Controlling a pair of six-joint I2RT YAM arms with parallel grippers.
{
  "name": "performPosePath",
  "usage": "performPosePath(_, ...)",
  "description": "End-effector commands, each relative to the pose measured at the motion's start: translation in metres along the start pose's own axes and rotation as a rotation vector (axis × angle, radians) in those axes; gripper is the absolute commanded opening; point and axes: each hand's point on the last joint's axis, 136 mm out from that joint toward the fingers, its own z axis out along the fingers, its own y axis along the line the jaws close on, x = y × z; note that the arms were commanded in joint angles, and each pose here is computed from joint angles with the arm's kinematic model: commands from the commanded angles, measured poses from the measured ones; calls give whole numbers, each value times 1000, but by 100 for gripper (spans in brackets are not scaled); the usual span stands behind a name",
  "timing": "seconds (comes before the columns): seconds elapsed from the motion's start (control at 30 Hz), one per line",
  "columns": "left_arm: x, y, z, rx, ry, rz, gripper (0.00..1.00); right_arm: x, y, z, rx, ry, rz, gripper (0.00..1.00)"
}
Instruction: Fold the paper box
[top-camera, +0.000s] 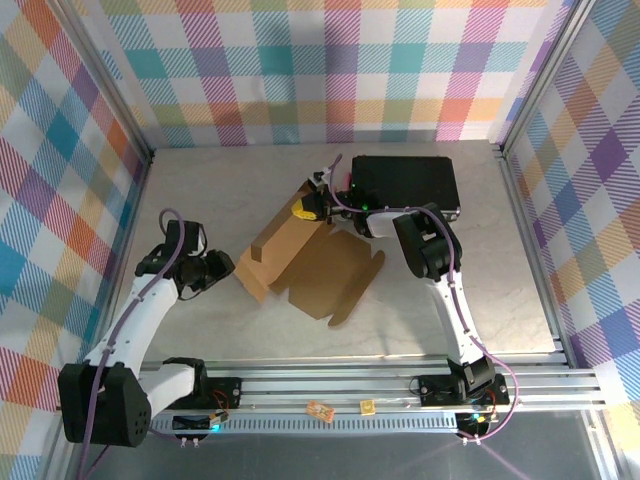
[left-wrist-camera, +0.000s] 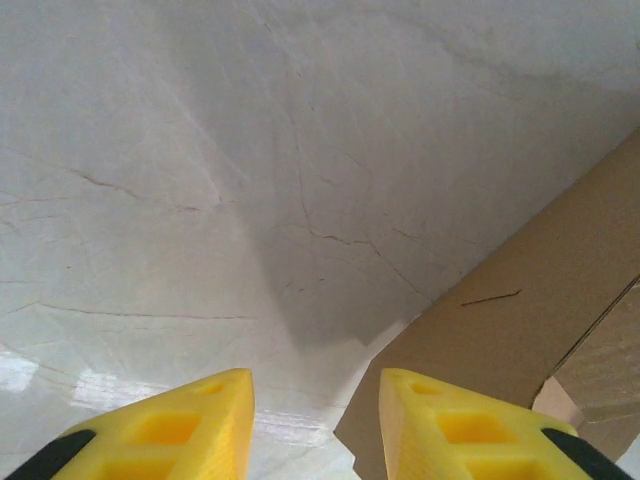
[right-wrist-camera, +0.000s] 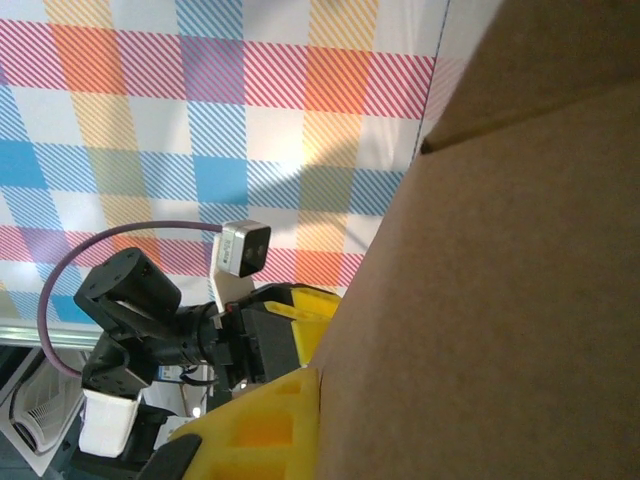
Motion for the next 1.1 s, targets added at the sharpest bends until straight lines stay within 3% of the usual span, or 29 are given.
performPosePath(0.0,-10,-14,-4,49,-54,8,48,-5,12,-2,-20,9,-66,0)
performPosePath(0.1,-39,-28,-38,67,-193,-40,64,-8,20,-2,-20,-2,-75,0)
performPosePath(0.17,-55,-34,-56,51,-230,-80,66,-10,24,-2,-17,-16,-80,0)
performPosePath(0.27,-67,-50,-63,29,-172,-78,64,-11,34,-2,-18,-30,-88,0)
performPosePath(0.43,-82,-117,-60,126,-141,302,65,-8,42,-3,25,-25,-61,0)
performPosePath(0.6,-61,-148,-45,15,-85,703,69,-8,54,-7,121,-47,22,0)
performPosePath(0.83,-56,-177,-65,-133,-370,1017,71,-10,77,-8,191,-57,139,0)
performPosePath(1.07,-68,-176,-68,-350,-542,1206,71,-11,92,-10,262,-36,208,0)
